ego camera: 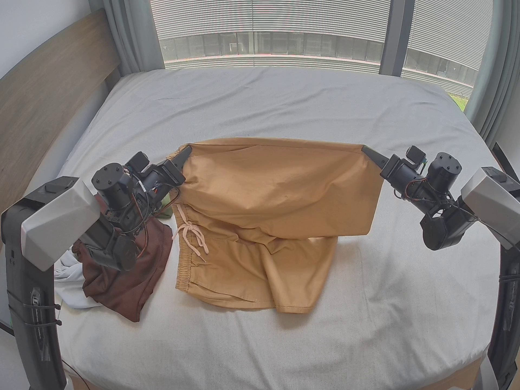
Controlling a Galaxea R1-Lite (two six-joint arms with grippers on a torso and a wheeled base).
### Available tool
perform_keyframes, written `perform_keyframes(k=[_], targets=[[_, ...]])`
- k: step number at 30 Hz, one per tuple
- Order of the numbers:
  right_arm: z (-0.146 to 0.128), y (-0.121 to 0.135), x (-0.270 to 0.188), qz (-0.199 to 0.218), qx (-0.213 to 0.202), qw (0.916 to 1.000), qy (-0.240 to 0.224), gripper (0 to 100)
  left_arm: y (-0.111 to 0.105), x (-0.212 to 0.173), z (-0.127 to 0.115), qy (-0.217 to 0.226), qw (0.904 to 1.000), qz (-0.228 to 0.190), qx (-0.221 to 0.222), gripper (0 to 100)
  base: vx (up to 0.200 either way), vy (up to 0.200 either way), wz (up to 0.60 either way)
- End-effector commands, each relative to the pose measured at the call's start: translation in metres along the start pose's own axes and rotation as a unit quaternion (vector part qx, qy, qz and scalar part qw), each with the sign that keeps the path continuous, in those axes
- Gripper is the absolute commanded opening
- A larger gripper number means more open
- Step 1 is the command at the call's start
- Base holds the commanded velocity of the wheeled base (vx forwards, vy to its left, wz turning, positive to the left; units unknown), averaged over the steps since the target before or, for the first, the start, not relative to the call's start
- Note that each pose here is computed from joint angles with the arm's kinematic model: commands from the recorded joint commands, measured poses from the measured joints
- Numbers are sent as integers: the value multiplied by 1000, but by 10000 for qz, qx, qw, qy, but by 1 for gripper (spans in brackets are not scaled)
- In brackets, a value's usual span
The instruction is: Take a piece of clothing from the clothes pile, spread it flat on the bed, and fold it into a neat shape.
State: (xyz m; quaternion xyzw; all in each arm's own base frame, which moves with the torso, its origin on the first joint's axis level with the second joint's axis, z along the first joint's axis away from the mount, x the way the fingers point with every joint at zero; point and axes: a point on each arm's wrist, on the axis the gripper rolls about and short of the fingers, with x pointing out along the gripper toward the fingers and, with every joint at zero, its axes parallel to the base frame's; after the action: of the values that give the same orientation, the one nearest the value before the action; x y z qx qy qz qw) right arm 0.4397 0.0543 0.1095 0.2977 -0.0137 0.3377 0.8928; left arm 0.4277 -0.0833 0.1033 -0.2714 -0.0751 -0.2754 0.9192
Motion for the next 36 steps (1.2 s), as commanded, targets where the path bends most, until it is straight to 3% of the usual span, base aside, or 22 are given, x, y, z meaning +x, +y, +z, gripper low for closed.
perform_keyframes(k=[1, 20, 34, 35, 36], targets=[[-9, -15, 9, -44, 40, 10000, 56, 0, 11, 7, -12, -34, 10000, 55, -9, 0, 0, 0, 0], [-10, -35, 29, -60, 15, 10000, 4, 0, 37, 32, -31, -318, 9995, -20, 44, 0, 0, 0, 0], [-9, -46, 41, -42, -32, 10000, -38, 0, 48, 35, -29, -296, 9995, 44, 62, 0, 0, 0, 0], [-7, -49, 41, -57, -41, 10000, -55, 0, 50, 36, -29, -276, 9996, 67, 55, 100, 0, 0, 0], [-4, -50, 44, -50, -61, 9999, -98, 100, 50, 38, -28, -277, 9996, 56, 58, 100, 0, 0, 0]])
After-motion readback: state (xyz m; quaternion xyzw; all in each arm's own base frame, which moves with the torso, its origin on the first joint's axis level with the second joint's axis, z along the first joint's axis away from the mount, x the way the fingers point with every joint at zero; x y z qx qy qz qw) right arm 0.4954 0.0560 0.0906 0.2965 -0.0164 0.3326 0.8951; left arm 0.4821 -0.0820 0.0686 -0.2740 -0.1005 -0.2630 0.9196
